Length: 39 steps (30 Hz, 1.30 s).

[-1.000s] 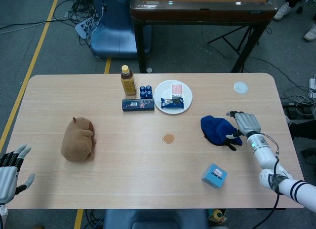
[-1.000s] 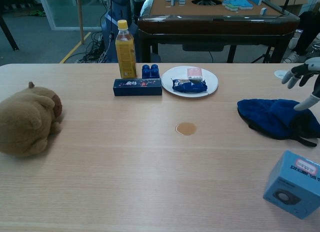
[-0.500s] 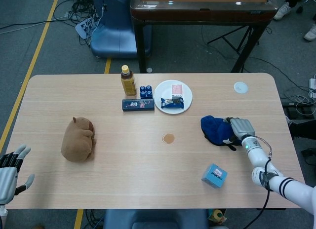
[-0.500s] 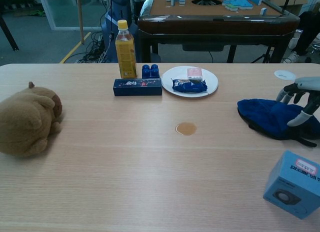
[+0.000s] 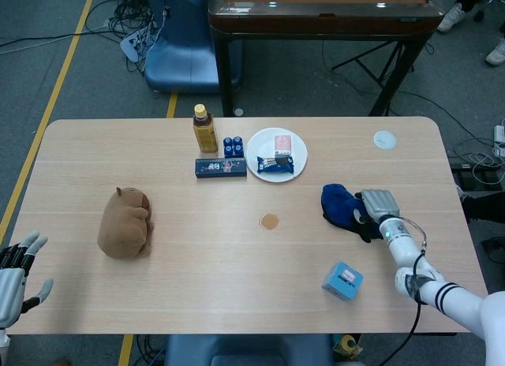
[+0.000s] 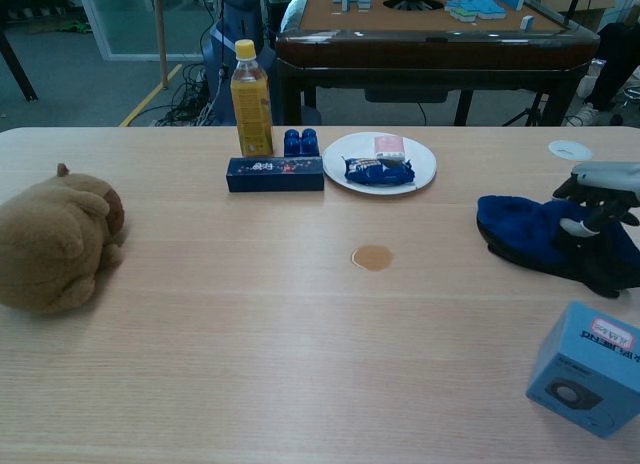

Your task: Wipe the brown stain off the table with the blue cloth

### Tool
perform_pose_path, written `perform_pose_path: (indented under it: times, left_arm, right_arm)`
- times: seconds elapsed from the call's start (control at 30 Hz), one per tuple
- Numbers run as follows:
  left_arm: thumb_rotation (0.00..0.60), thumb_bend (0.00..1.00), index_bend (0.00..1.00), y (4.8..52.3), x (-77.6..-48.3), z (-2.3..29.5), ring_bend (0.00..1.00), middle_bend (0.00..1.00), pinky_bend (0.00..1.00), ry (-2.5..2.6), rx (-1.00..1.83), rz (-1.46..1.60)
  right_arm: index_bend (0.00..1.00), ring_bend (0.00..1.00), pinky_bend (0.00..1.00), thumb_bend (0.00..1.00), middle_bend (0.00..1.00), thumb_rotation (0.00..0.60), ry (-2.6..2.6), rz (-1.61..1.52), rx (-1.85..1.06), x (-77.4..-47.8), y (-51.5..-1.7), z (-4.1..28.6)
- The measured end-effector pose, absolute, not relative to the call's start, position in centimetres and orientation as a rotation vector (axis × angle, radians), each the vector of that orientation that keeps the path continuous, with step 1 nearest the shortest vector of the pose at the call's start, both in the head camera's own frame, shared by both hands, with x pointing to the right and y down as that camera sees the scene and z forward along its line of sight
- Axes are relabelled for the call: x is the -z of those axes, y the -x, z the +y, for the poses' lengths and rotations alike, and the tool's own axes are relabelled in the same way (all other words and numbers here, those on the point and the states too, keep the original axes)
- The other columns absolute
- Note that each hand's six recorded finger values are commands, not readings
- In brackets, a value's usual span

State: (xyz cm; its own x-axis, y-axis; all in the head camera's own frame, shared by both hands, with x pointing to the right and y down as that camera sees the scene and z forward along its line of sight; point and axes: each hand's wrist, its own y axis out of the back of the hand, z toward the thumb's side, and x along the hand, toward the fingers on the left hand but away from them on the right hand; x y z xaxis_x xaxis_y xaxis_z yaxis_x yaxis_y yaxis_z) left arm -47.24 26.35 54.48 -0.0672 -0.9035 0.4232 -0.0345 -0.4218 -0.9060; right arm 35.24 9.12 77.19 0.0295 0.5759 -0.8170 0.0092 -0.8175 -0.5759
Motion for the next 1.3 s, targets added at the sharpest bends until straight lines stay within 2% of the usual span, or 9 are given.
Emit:
perform_pose_path:
  times: [0.13,0.4,0.57,0.83,1.1,1.3]
  left_arm:
    - [0.600,0.27,0.16,47.2,-54.2,26.2,0.14,0.10,0.13,1.500,1.566,1.043]
    - [0.600,0.27,0.16,47.4,-53.9,26.4,0.14,0.10,0.13,1.495,1.567,1.049]
    - [0.600,0.27,0.16,47.7,-53.8,26.6,0.14,0.10,0.13,1.489,1.572,1.055]
    - [0.600,0.27,0.16,48.5,-53.6,26.9,0.14,0.10,0.13,1.483,1.585,1.066]
    - [0.600,0.27,0.16,49.0,-53.7,27.2,0.14,0.10,0.13,1.487,1.592,1.077]
    - [0.600,0.27,0.16,49.2,-53.4,27.4,0.14,0.10,0.13,1.487,1.591,1.091]
  right_arm:
    - [0.78,0.63,0.80,0.76,0.60,0.600,1.933,-0.663,-1.691,-74.7,-33.3,8.0]
    - [0.78,0.63,0.80,0.76,0.60,0.600,2.027,-0.748,-1.315,-67.2,-27.3,6.1]
    - [0.78,0.63,0.80,0.76,0.60,0.600,2.074,-0.702,-1.174,-64.8,-23.2,6.3]
    - [0.78,0.63,0.80,0.75,0.59,0.600,2.066,-0.598,-1.174,-65.6,-19.8,7.2]
    - [0.78,0.61,0.79,0.74,0.57,0.600,2.053,-0.462,-1.244,-69.3,-15.6,8.8]
    - [0.78,0.58,0.75,0.74,0.57,0.600,1.999,-0.365,-1.256,-71.7,-13.3,10.1]
